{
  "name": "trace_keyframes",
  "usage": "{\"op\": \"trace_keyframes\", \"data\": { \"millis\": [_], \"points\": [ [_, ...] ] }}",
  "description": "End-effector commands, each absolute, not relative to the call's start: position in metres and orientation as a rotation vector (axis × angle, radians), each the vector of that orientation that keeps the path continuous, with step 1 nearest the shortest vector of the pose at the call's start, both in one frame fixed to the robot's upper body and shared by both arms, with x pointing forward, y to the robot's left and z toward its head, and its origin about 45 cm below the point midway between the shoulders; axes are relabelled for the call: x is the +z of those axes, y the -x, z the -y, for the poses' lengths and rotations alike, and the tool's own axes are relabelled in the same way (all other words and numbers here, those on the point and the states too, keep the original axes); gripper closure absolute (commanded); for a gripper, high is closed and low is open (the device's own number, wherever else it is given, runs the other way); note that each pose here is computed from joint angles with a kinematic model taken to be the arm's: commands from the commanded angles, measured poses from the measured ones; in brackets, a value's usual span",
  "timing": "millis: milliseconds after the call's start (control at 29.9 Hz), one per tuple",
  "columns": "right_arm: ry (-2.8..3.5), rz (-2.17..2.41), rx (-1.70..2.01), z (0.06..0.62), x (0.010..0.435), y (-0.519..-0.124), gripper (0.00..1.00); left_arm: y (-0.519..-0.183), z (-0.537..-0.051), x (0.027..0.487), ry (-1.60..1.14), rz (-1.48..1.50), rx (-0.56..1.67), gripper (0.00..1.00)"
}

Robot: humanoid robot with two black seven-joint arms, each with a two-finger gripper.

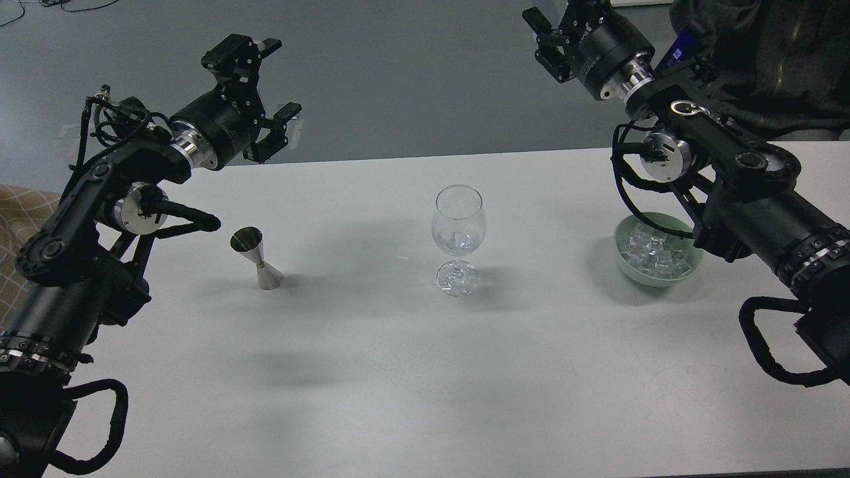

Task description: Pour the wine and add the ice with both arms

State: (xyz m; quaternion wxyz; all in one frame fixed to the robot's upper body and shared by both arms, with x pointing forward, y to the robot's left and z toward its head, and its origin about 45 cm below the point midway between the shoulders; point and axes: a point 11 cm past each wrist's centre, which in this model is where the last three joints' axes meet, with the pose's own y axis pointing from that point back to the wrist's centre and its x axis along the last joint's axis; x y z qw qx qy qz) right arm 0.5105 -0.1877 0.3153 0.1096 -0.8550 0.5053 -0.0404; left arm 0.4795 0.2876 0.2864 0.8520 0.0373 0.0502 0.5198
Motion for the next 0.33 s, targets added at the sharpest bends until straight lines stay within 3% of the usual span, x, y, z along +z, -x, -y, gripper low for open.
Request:
{"op": "trace_keyframes", "data": {
  "millis": [0,301],
  "points": [
    [2.5,-1.491,-0.097,0.188,0.311,-0.51,0.0,-0.483,-0.296,0.283,-0.124,-0.082,1.126,0.02],
    [2.422,-1.541,-0.003,0.188,0.301,-0.515,0.0,-0.486,-0.3,0.29,0.021,-0.179,1.169,0.02]
  ]
}}
